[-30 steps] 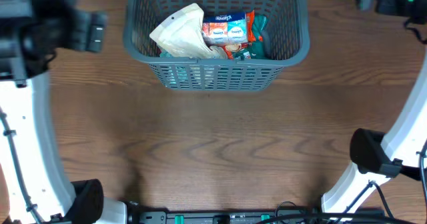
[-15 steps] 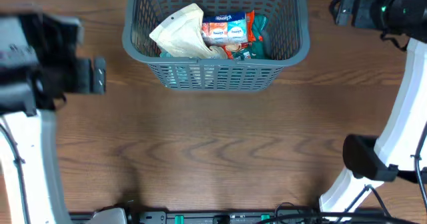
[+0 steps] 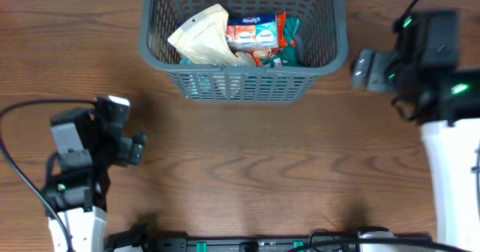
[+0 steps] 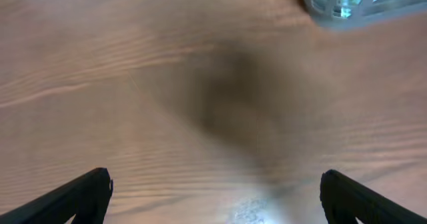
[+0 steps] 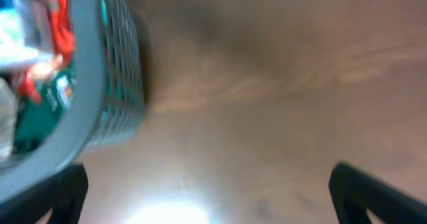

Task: Pack container

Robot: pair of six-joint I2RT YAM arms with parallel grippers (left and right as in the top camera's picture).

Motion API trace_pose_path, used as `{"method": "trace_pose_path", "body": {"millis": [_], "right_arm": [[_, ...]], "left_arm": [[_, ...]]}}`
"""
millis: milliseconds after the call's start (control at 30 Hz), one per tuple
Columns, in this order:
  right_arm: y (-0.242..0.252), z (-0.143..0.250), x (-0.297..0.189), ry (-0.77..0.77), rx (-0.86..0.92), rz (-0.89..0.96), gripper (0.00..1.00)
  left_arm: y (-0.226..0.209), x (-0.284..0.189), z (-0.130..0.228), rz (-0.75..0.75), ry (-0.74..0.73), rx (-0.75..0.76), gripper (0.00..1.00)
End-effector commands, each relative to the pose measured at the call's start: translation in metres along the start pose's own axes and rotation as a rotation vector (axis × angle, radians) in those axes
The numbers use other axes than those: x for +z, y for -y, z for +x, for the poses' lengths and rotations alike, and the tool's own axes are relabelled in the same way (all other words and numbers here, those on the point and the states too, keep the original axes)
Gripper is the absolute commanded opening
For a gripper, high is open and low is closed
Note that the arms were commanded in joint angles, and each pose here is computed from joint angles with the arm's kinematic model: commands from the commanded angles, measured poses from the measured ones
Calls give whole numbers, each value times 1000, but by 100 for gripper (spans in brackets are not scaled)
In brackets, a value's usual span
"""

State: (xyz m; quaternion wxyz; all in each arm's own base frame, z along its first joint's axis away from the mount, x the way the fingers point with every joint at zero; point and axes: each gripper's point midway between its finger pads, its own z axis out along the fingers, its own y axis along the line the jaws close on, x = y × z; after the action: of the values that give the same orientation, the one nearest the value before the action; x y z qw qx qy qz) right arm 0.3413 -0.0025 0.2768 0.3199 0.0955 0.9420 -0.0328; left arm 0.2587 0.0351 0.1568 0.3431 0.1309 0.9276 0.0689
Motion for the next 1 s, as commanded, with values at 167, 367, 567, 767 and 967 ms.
{"method": "trace_pose_path", "body": {"millis": [167,367,567,767,967], "right_arm": [[3,99,95,-42,9,15,99],[5,116,105,-69,4,22,99],[5,114,106,-59,7,20,99],[5,114,106,-59,6,20,99],[5,114,106,-59,6,20,99]], "left_arm": [[5,3,9,-20,51,41,98],[5,4,10,-19,50,41,98],[5,4,10,-19,50,41,98],[5,4,10,-19,50,42,99],[5,4,10,-19,50,41,98]]}}
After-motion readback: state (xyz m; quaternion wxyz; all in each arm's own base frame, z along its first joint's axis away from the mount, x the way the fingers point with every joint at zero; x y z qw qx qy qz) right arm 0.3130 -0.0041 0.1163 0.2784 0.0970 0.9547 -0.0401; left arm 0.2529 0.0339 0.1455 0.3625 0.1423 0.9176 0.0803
